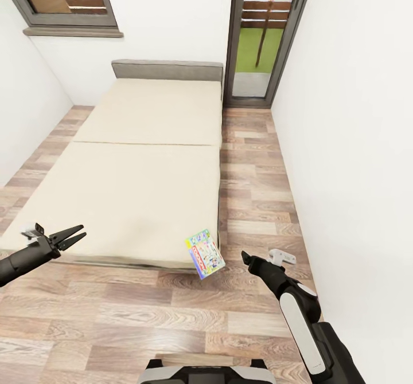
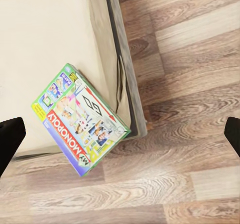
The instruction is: Put all the toys in the child's room - the three board games (two on the bed and one on the table), the two jigsaw puzzles on the table, and the tennis ball on the table - inside the toy box on the table in the child's room.
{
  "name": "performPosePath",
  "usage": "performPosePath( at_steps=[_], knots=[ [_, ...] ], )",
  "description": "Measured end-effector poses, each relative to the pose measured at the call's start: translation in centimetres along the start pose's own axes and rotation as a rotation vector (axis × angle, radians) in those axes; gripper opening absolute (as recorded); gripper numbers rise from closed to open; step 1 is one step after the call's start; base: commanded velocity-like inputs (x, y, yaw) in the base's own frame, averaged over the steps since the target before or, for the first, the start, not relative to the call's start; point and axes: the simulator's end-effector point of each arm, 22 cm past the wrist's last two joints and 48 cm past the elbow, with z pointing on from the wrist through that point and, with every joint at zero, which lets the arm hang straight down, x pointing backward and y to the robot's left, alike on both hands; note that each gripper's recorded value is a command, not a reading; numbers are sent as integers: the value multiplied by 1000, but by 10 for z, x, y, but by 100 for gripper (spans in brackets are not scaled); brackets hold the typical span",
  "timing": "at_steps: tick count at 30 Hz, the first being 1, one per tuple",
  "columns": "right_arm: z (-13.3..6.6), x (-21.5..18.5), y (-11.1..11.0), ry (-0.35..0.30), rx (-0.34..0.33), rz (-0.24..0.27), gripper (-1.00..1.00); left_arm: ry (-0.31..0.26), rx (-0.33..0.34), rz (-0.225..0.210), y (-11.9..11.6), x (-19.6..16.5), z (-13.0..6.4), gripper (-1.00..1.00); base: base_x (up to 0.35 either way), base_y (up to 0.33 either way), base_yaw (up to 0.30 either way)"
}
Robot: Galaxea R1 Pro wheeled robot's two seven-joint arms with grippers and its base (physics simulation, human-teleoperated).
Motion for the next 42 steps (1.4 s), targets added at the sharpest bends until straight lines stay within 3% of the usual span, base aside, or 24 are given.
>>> performPosePath(
  at_steps=[8, 16, 42],
  knots=[
    [-3, -5, 3, -10, -5, -2, 100, -1, 8, 9, -7, -2, 0, 100, 0, 0, 0],
    [-5, -6, 5, -13, -6, -3, 100, 34, 22, 23, -15, 3, 8, 100, 0, 0, 0],
    [-16, -20, 13, -44, -19, -10, 100, 22, 45, 54, -36, -6, 5, 100, 0, 0, 0]
  ],
)
